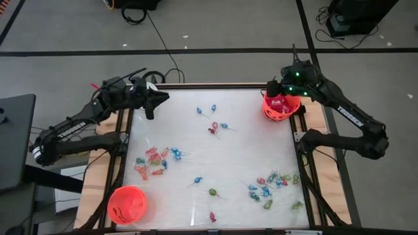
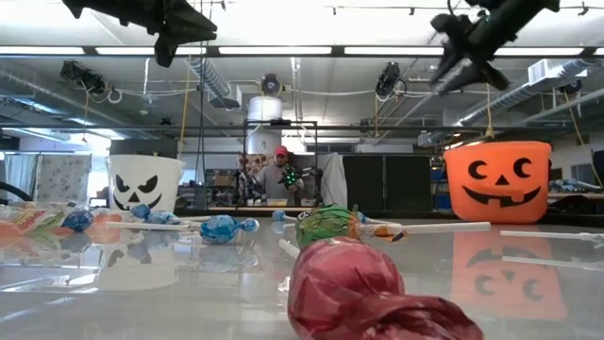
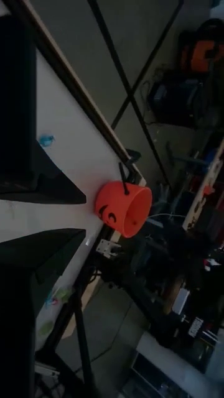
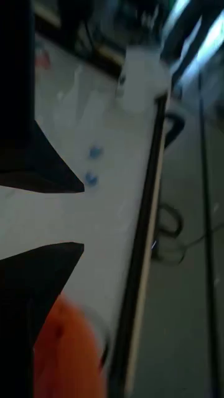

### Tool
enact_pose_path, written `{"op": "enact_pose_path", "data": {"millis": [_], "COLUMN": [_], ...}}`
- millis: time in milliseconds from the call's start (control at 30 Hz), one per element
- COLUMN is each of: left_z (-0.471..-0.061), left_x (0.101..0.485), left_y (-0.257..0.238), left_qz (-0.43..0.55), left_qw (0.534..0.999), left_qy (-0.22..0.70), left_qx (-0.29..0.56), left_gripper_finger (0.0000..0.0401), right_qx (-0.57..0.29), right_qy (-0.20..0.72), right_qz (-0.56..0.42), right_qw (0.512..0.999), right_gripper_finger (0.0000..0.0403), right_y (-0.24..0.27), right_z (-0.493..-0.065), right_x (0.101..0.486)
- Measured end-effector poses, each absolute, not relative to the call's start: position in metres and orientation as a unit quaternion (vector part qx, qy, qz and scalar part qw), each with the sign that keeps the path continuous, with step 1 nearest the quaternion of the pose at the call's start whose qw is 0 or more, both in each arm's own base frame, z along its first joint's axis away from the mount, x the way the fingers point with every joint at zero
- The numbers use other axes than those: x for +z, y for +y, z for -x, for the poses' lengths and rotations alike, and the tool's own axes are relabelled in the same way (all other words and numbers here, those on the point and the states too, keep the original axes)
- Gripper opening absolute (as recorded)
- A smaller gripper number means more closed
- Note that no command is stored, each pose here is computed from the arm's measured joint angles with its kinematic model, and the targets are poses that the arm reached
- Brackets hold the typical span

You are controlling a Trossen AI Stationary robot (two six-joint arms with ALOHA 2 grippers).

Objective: Sort candy by brand, put in halloween buckets
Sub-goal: Put the blue lollipop into the white bucket

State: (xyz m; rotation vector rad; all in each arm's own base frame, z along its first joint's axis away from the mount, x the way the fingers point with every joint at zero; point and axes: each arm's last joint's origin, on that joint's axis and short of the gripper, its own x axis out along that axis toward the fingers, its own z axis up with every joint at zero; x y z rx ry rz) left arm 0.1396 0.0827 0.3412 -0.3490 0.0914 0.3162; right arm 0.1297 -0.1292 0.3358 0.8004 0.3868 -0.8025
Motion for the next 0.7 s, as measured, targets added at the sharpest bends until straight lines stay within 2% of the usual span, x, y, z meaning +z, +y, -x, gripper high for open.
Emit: {"op": "enact_pose_path", "data": {"millis": [200, 300, 700], "left_z": [-0.142, -0.143, -0.144], "left_x": [0.340, 0.340, 0.341], "left_y": [0.082, 0.082, 0.081], "left_qz": [0.125, 0.125, 0.124], "left_qw": [0.979, 0.981, 0.984], "left_qy": [0.058, 0.056, 0.055], "left_qx": [0.149, 0.138, 0.116], "left_gripper_finger": [0.0078, 0.0078, 0.0078], "right_qx": [-0.288, -0.245, -0.161], "right_qy": [0.119, 0.094, 0.128], "right_qz": [-0.308, -0.290, -0.271], "right_qw": [0.899, 0.920, 0.940], "right_gripper_finger": [0.0149, 0.0149, 0.0149], "right_y": [-0.118, -0.112, -0.095], "right_z": [-0.163, -0.184, -0.259], "right_x": [0.352, 0.356, 0.324]}}
